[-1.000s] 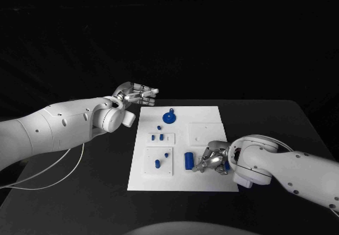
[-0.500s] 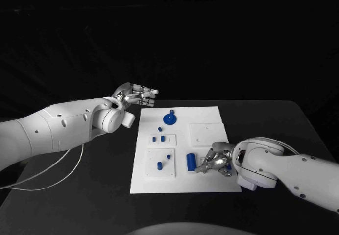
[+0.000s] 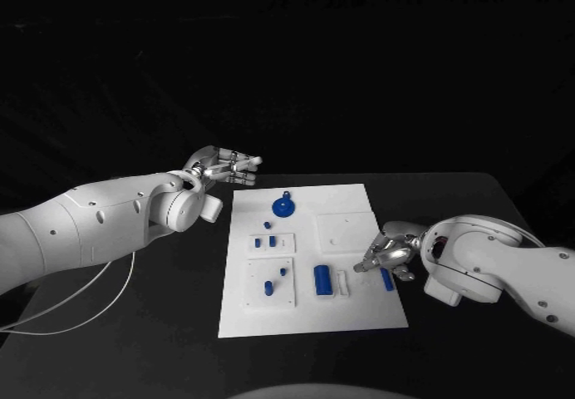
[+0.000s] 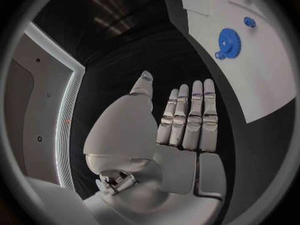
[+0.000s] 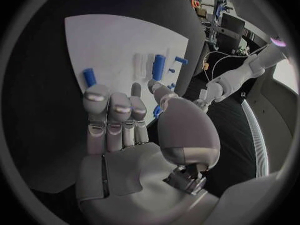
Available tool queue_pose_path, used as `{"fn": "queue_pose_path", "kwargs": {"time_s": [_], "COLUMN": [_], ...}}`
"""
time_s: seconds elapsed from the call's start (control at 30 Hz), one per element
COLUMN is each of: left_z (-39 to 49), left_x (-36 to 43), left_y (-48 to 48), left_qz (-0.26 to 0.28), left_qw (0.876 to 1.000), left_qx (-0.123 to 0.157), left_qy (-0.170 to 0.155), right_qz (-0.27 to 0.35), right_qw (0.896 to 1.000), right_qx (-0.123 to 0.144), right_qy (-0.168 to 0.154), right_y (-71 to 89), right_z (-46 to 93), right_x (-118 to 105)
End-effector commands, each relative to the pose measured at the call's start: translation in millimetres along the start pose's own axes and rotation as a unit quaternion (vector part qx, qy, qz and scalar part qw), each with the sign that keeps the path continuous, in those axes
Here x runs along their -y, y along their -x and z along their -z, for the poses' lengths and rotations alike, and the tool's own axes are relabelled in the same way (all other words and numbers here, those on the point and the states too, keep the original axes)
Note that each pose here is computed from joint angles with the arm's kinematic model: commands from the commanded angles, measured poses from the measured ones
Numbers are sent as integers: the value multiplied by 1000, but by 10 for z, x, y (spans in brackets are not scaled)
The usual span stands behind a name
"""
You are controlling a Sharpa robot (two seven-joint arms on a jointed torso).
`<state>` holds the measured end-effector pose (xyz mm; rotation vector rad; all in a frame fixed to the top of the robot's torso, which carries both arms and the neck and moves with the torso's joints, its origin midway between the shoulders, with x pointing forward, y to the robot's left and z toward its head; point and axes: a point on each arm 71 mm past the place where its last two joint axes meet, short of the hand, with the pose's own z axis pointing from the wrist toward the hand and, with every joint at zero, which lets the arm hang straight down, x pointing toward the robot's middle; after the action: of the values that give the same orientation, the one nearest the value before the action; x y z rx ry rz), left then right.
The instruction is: Assemble the parts on the task board
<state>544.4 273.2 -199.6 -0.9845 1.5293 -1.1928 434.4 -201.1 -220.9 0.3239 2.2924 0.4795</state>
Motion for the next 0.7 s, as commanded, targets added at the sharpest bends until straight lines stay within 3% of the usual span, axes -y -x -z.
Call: {"fn": "queue_pose_path", "kwargs": {"time_s": [0.03, 0.23, 0.43, 0.7], "left_z": [2, 3, 4, 8], "left_x": [15, 14, 16, 16], "left_y": [-12, -8, -13, -13], "left_qz": [0, 0, 0, 0], "left_qw": [1000, 1000, 1000, 1000], "left_qx": [-4, -3, -4, -5], "left_qy": [-8, -8, -9, -9], "right_qz": [3, 25, 86, 138], "right_qw": [1000, 999, 994, 987], "right_qx": [0, 2, 26, 38], "right_qy": [-2, -25, -54, -68], "right_y": [72, 172, 267, 263], "right_z": [14, 50, 90, 101], "right_x": [80, 247, 399, 442]}}
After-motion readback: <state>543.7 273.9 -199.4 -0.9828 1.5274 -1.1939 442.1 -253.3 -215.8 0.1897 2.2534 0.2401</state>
